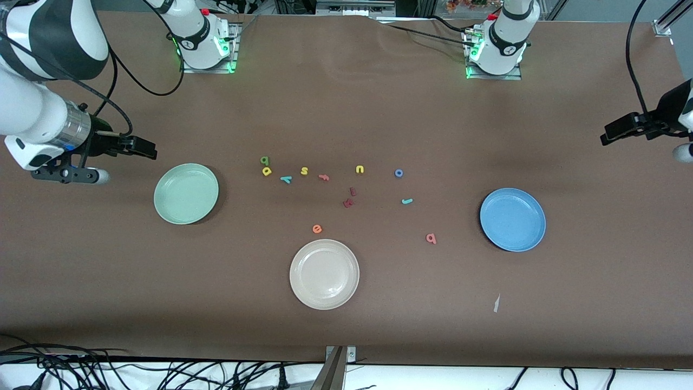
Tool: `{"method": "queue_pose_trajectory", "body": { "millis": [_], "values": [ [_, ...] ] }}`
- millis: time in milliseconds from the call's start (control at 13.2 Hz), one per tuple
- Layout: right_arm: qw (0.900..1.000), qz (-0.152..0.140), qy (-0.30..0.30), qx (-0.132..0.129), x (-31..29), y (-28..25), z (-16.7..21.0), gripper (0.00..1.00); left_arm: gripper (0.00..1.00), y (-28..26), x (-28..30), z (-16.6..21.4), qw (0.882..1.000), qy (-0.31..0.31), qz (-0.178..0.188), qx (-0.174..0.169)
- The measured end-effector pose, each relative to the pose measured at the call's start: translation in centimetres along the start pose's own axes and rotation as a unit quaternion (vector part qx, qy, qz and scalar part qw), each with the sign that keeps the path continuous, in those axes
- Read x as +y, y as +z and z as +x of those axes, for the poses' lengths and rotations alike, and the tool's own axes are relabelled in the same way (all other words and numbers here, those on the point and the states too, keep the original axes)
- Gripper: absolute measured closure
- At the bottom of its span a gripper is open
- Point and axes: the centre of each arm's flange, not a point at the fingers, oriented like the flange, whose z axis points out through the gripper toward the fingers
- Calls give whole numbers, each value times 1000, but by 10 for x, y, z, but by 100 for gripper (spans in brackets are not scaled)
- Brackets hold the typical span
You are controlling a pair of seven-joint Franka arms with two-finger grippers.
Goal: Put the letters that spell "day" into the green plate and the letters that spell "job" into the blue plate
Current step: 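Move the right gripper to the yellow d while the left gripper reaches the pink b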
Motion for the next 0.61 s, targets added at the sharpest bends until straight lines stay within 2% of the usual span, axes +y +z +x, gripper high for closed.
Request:
{"method": "queue_pose_trajectory", "body": {
  "millis": [152,379,606],
  "values": [
    [1000,0,7,-3,-6,9,5,0,0,19,26,14,1000,21,1,1],
    [999,-1,41,1,-15,18,11,0,0,81,89,38,997,68,8,-27],
    [997,-2,77,-3,-22,30,15,0,0,147,158,65,998,57,2,-2]
  ]
}}
